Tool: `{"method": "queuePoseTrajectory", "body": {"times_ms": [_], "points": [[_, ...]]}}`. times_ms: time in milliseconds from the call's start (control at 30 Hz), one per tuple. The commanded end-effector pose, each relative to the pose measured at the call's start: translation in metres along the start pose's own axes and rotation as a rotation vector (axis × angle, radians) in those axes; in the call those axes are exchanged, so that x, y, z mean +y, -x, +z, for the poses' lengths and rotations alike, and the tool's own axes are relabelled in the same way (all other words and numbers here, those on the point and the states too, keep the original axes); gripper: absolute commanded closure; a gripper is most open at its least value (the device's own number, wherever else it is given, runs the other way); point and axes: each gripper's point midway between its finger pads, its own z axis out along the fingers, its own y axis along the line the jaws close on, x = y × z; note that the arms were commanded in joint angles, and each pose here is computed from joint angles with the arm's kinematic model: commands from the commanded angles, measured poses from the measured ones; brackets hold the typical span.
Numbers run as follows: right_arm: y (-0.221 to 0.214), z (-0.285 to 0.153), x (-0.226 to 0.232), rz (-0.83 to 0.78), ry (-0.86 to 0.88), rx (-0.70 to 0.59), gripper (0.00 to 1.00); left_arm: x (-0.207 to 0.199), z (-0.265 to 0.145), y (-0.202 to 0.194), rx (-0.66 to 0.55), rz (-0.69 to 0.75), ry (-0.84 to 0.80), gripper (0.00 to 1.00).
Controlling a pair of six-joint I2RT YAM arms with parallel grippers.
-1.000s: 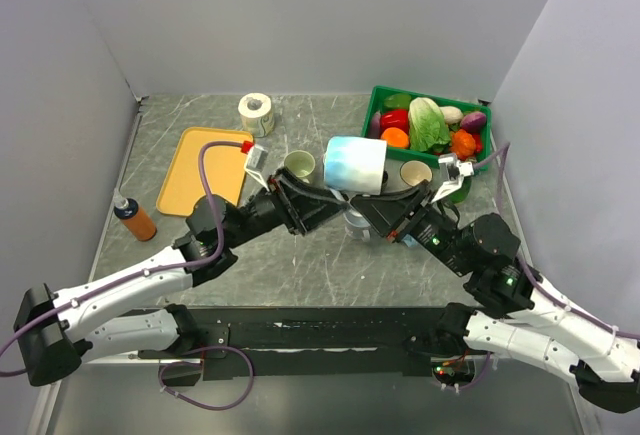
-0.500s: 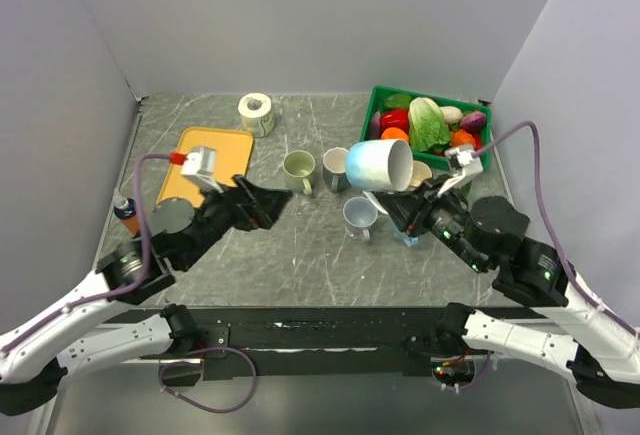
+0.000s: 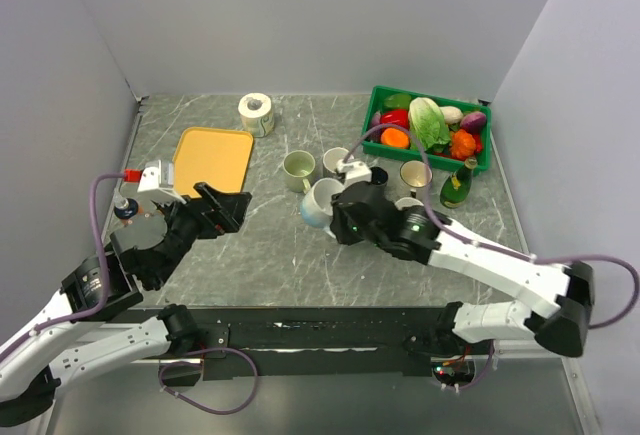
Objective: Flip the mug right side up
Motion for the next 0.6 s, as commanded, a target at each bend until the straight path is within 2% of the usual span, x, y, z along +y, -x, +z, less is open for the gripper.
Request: {"method": "queuePoseTrajectory", "body": {"times_ms": [0,567], "points": [[0.026,0.017,0.029,0.049,0.040,-0.076,1.00,0.005,0.000,-0.003,0.013,0.031,0.018,0.04],[-0.007,0.101,0.023,0.019,-0.162,0.033,1.00,0.003,0.001,-0.010,0.041,0.026,0.012,0.04]]}}
